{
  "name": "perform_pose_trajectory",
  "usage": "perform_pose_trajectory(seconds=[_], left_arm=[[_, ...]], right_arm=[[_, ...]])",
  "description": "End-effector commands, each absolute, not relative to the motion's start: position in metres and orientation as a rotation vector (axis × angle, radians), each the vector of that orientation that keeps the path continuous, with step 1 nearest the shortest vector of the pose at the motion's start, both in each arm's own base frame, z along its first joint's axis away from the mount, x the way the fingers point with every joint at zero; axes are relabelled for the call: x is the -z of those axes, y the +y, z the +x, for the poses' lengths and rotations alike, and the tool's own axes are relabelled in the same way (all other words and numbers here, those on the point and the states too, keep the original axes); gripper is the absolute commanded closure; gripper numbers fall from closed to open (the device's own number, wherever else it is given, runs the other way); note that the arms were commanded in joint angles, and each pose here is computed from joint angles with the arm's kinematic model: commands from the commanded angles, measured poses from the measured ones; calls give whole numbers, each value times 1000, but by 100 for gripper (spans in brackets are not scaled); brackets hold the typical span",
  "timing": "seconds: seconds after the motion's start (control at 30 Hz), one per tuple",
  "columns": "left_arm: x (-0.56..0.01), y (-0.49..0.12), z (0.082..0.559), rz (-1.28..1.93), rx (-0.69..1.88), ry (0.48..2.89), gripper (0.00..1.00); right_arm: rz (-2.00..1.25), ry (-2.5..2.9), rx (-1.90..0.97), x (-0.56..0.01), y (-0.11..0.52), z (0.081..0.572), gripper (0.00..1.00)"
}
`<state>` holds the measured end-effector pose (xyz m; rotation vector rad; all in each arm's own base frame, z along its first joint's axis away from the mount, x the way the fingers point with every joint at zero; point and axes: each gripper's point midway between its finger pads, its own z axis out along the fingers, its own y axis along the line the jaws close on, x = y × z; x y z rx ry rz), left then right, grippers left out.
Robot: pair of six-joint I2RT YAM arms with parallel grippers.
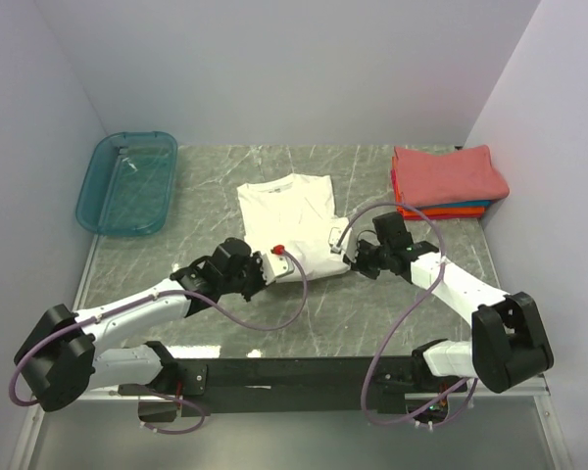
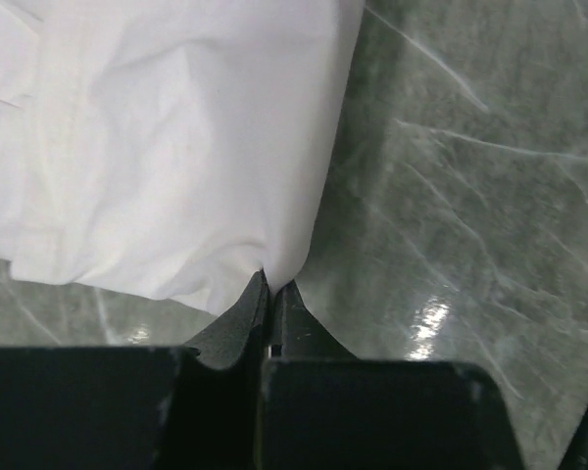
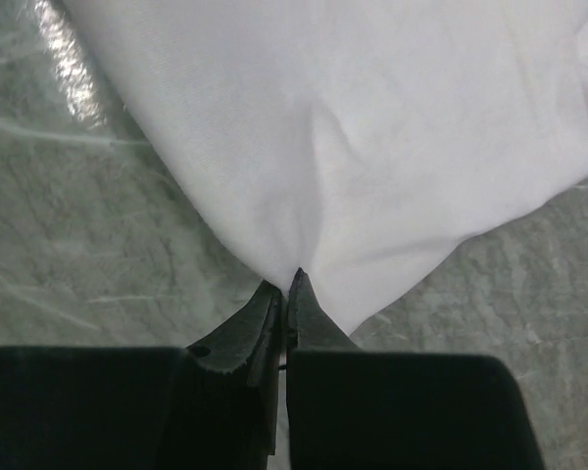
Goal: Fold and stack the t-shirts
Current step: Fold the tshirt
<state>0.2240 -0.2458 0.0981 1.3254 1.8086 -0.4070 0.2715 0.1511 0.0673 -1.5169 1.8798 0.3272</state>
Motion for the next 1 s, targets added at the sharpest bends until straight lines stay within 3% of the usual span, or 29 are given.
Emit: perform_pose_trajectory(seconds=[0.0, 0.27, 0.47, 0.7, 0.97], left_arm=[[-88, -253, 203, 1360, 499, 1850, 100], [-78, -259, 182, 1424, 568, 1878, 100], [-90, -254, 211, 1393, 407, 1808, 100], [-113, -236, 317, 1287, 203, 1755, 100], [-133, -200, 469, 960, -15, 1715, 100]], right_arm=[[-1604, 1828, -333, -65, 147, 259, 100], [-1669, 1826, -361, -56, 140, 234, 100], [-1599, 1821, -305, -72, 144, 258, 100], [-1380, 1828, -176, -127, 168, 369, 100], [-1098, 1887, -88, -138, 194, 494, 100]])
